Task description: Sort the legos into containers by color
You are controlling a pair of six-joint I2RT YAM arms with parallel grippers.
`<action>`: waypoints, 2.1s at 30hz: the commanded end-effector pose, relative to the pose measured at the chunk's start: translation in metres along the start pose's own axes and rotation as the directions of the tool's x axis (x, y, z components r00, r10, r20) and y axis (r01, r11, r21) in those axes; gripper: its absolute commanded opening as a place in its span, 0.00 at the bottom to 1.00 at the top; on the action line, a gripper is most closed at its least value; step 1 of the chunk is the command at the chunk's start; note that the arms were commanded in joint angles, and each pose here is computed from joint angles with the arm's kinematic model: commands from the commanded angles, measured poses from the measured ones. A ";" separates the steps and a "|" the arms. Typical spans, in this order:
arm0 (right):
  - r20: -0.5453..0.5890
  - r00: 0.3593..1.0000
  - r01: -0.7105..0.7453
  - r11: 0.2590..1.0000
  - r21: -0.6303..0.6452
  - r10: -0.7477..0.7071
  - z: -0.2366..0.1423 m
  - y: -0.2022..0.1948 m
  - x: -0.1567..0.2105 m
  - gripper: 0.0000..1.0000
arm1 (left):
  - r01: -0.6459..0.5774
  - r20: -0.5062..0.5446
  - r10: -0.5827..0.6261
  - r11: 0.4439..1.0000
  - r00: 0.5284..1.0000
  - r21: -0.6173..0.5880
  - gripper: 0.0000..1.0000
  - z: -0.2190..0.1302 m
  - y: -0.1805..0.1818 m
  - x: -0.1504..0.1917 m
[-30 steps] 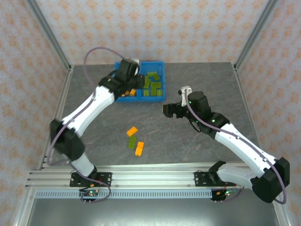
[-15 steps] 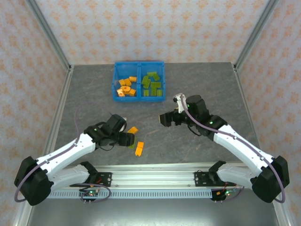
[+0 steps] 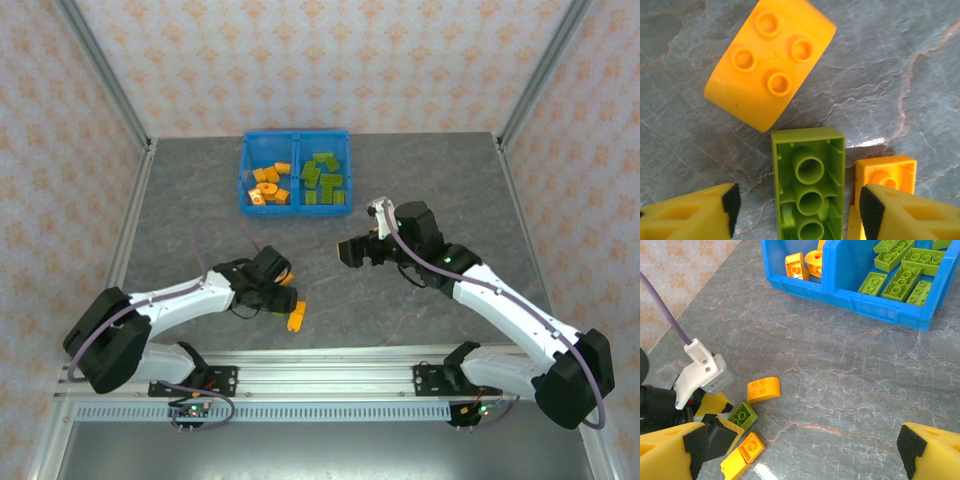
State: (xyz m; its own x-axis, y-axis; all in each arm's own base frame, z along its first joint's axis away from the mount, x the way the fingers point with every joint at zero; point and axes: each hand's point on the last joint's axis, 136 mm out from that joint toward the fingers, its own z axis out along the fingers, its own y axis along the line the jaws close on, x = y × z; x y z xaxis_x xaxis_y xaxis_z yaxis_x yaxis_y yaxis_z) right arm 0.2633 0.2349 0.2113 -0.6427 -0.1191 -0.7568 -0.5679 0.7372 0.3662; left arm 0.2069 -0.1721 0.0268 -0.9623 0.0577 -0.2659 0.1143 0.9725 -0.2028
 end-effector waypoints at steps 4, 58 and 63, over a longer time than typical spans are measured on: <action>0.016 1.000 -0.010 1.000 0.017 0.010 0.004 -0.003 -0.006 0.98 | -0.004 -0.025 0.002 0.998 1.000 -0.070 0.59 0.013 0.010 0.004; 0.188 0.978 0.121 0.977 -0.176 -0.087 -0.037 0.039 -0.017 0.98 | 0.095 0.478 -0.057 0.994 0.877 -0.056 0.46 0.022 -0.055 -0.415; 0.193 0.978 0.115 0.983 -0.146 -0.086 -0.036 0.034 -0.019 0.98 | 0.080 0.482 -0.058 0.996 0.874 -0.026 0.50 0.005 -0.062 -0.415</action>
State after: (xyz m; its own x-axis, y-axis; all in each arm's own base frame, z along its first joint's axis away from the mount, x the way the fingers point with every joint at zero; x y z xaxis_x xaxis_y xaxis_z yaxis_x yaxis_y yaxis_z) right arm 0.2346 0.2418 0.2495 -0.4987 -0.0713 -0.8638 -0.7173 0.5935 0.3652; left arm 0.6034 -0.2552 0.1052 -0.7523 -0.0875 -0.6530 0.0184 0.9880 -0.1535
